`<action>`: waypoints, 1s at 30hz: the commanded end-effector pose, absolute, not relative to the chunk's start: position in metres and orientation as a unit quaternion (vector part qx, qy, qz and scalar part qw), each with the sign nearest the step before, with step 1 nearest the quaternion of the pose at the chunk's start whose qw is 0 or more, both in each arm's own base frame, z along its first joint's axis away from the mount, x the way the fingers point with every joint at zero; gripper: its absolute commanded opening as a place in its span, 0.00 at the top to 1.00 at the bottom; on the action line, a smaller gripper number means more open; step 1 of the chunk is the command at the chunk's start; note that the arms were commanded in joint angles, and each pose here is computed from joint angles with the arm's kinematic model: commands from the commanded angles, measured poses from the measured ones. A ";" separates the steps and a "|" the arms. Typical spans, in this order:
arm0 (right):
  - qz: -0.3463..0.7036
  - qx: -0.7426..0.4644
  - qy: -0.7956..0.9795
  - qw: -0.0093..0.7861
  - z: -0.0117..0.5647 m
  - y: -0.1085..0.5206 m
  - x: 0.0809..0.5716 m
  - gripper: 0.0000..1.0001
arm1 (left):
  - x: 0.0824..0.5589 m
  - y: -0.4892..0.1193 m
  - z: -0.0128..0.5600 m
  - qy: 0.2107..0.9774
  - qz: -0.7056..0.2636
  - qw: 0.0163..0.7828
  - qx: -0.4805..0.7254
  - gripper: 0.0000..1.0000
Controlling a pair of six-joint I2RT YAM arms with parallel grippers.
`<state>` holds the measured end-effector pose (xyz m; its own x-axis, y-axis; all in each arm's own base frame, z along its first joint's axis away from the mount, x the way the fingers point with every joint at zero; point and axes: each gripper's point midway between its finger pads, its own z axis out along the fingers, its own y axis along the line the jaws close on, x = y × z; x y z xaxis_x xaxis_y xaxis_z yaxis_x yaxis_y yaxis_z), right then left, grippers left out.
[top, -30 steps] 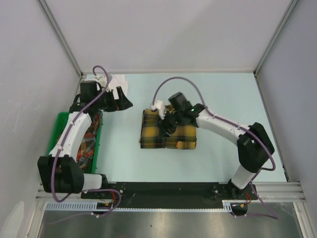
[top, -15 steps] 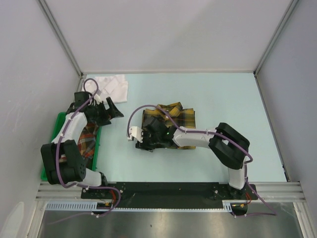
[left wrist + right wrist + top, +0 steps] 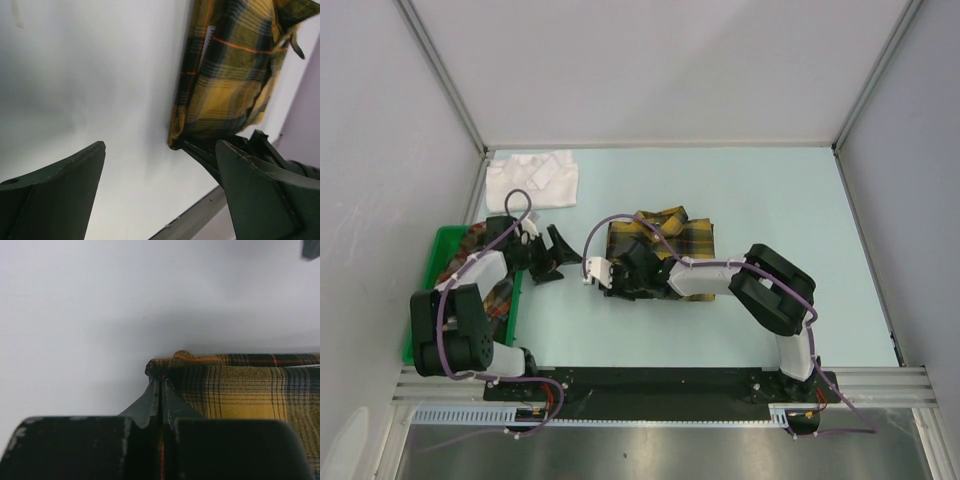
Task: Fold and stack the long sleeve shirts
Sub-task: Neatly place the folded shirt to the corner
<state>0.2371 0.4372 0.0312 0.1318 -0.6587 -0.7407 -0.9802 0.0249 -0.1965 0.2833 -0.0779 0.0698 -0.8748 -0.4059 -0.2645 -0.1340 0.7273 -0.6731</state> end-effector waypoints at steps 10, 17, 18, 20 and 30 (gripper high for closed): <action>0.310 -0.623 0.590 0.409 0.118 0.438 0.259 1.00 | 0.322 -0.174 0.102 0.834 -0.509 0.198 -0.077 0.01; 0.325 -0.611 0.587 0.420 0.142 0.438 0.262 1.00 | 0.323 -0.193 0.063 0.846 -0.504 0.119 -0.126 0.01; 0.325 -0.609 0.587 0.422 0.144 0.438 0.262 1.00 | 0.324 -0.197 0.063 0.845 -0.507 0.117 -0.124 0.01; 0.326 -0.604 0.590 0.424 0.148 0.440 0.263 1.00 | 0.327 -0.201 0.059 0.843 -0.511 0.113 -0.127 0.02; 0.314 -0.588 0.592 0.452 0.159 0.449 0.284 1.00 | 0.328 -0.214 0.050 0.831 -0.529 0.073 -0.155 0.05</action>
<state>0.2631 0.4353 0.1118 0.0382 -0.5059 -0.8617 -0.9937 0.0716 -0.0860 0.3227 -0.2100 0.0485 -0.9411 -0.3375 0.0201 -0.1653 0.4072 -0.8982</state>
